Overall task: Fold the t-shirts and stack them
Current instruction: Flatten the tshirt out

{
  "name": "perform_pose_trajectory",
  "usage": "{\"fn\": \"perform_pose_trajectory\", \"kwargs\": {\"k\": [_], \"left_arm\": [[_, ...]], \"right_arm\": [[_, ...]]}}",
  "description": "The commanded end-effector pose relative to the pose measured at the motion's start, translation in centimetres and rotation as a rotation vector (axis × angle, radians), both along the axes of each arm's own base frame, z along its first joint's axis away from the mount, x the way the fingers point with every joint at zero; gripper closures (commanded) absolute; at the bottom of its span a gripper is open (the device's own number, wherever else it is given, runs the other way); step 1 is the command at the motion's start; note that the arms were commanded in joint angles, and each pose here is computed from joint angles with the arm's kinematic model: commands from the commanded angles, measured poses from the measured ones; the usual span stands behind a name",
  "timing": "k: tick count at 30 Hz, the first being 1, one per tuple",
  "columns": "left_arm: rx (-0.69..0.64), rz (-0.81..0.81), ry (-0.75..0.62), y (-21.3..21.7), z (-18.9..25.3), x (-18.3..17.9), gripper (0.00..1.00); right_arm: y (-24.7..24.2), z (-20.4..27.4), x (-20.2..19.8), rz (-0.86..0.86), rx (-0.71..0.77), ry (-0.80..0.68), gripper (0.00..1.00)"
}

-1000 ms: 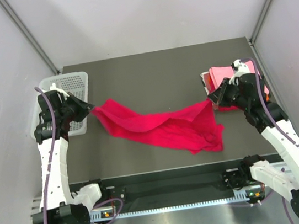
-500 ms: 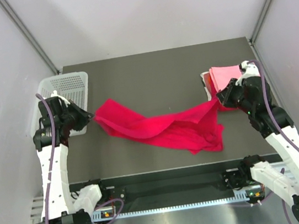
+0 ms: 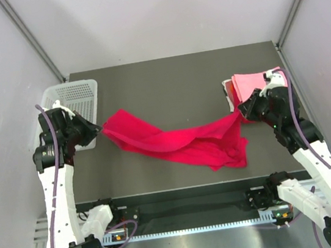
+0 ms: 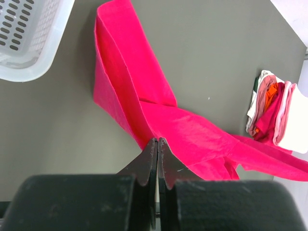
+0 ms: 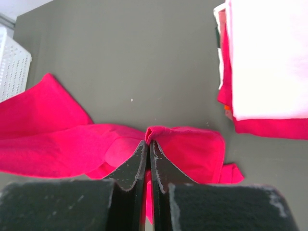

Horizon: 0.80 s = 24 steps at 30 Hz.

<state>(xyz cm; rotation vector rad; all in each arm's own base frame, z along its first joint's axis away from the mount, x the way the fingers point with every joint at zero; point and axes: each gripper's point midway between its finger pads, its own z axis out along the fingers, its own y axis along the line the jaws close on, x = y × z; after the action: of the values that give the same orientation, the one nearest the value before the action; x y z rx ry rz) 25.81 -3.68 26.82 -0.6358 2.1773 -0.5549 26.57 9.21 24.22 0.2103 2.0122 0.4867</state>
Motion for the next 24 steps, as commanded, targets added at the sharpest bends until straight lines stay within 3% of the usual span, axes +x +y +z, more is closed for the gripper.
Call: {"fn": "perform_pose_trajectory", "kwargs": {"k": [1, 13, 24], "left_arm": [[0.014, 0.007, -0.052, 0.1, 1.1, 0.2, 1.0], [-0.021, -0.003, -0.118, 0.0, 2.1, 3.9, 1.0], [0.037, 0.035, -0.124, 1.5, 3.7, 6.8, 1.0]], "right_arm": [[1.2, 2.5, 0.5, 0.056, 0.028, -0.055, 1.0], [0.4, 5.3, 2.3, 0.023, -0.049, -0.085, 1.0], [0.4, 9.8, 5.0, -0.001, -0.065, -0.147, 1.0]]}}
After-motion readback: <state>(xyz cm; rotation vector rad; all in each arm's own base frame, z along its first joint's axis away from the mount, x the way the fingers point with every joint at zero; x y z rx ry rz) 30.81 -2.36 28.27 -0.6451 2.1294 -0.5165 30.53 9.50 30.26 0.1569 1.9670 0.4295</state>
